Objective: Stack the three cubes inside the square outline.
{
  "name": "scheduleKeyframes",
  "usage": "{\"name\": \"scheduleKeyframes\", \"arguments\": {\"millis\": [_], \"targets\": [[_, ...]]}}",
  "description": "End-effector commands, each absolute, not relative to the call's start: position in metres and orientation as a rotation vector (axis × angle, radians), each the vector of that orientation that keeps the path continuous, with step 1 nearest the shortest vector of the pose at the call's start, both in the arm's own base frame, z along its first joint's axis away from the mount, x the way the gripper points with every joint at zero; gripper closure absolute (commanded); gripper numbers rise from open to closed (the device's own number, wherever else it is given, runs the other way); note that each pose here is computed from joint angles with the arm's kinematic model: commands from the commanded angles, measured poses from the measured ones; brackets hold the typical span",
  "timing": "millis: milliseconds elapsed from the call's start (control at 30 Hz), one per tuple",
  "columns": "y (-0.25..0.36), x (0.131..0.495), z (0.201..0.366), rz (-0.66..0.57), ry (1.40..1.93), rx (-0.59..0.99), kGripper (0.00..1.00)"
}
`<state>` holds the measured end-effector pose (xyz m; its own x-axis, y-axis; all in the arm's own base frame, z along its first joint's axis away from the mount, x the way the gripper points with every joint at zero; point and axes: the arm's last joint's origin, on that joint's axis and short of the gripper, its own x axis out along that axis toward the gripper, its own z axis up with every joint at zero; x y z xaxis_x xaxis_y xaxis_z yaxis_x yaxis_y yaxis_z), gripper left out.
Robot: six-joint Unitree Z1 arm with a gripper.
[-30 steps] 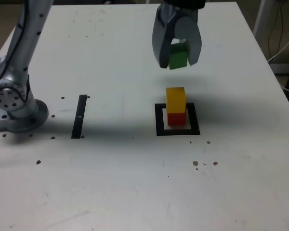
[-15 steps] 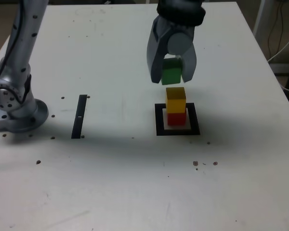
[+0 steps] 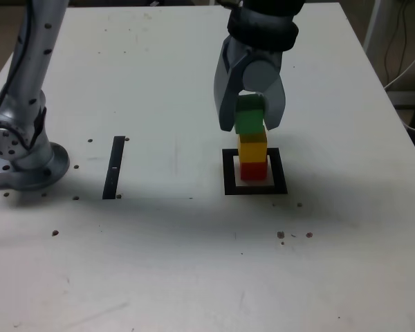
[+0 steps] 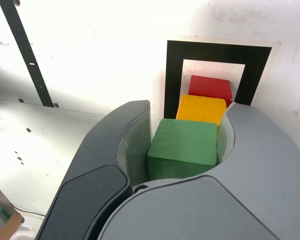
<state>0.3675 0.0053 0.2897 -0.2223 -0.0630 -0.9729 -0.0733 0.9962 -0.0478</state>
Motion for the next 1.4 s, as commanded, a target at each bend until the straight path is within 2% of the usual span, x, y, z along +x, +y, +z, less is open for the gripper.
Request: {"name": "scheduleKeyframes", "arguments": {"millis": [0, 300, 367, 433, 567, 667, 1067, 1367], "targets": [[0.004, 0.367, 0.290, 0.008, 1.793, -0.099, 0.71], [0.000, 0.370, 0.283, 0.008, 1.783, -0.095, 0.71], [0.000, 0.370, 0.282, 0.009, 1.781, -0.095, 0.67], [0.000, 0.370, 0.280, 0.009, 1.780, -0.095, 0.56], [0.000, 0.369, 0.278, 0.009, 1.786, -0.095, 0.23], [0.000, 0.368, 0.278, 0.009, 1.786, -0.095, 0.09], [0.000, 0.363, 0.286, 0.018, 1.768, -0.090, 0.02], [0.002, 0.342, 0.308, 0.049, 1.732, -0.072, 0.01]]}}
